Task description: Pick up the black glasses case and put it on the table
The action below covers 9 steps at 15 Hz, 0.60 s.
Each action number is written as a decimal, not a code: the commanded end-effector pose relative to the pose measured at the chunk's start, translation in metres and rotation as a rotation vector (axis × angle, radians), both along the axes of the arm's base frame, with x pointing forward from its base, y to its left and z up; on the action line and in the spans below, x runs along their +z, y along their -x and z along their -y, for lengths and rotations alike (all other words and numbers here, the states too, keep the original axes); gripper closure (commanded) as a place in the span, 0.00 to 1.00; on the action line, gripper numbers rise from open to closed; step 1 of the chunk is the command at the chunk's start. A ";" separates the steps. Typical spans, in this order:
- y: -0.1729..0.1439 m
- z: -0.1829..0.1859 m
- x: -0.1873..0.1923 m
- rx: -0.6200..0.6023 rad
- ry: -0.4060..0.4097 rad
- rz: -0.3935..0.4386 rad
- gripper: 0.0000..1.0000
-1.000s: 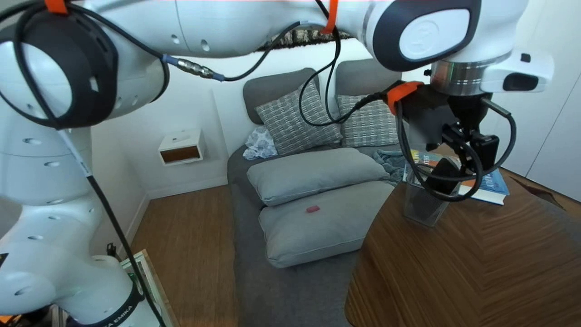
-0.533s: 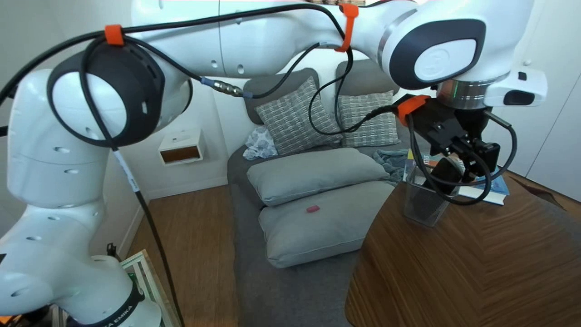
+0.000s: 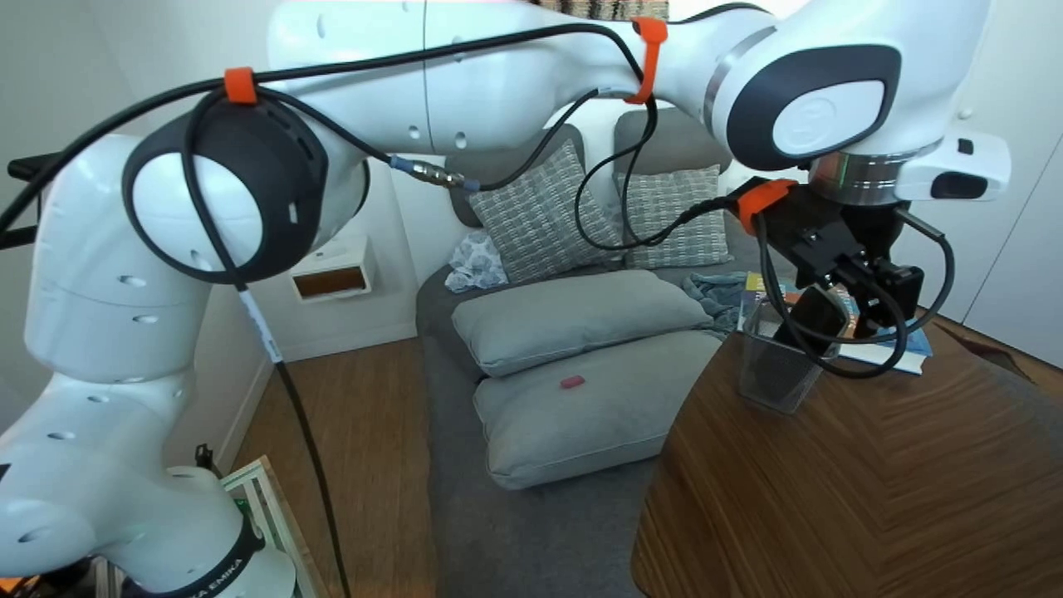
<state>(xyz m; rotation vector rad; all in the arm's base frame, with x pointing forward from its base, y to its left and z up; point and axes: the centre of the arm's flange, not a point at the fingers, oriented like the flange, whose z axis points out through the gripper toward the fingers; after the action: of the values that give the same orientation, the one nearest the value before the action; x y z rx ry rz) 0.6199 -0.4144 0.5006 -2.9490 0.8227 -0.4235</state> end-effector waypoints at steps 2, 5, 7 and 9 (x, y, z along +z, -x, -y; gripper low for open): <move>0.003 0.008 0.009 -0.025 -0.054 -0.057 0.00; 0.009 0.009 0.009 -0.021 -0.070 -0.096 0.00; 0.008 0.013 0.009 -0.001 -0.076 -0.085 0.00; 0.007 0.016 0.008 0.018 -0.071 -0.088 0.00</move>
<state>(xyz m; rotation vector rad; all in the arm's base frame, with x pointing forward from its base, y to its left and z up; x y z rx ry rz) 0.6045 -0.4183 0.5028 -2.9257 0.8364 -0.2709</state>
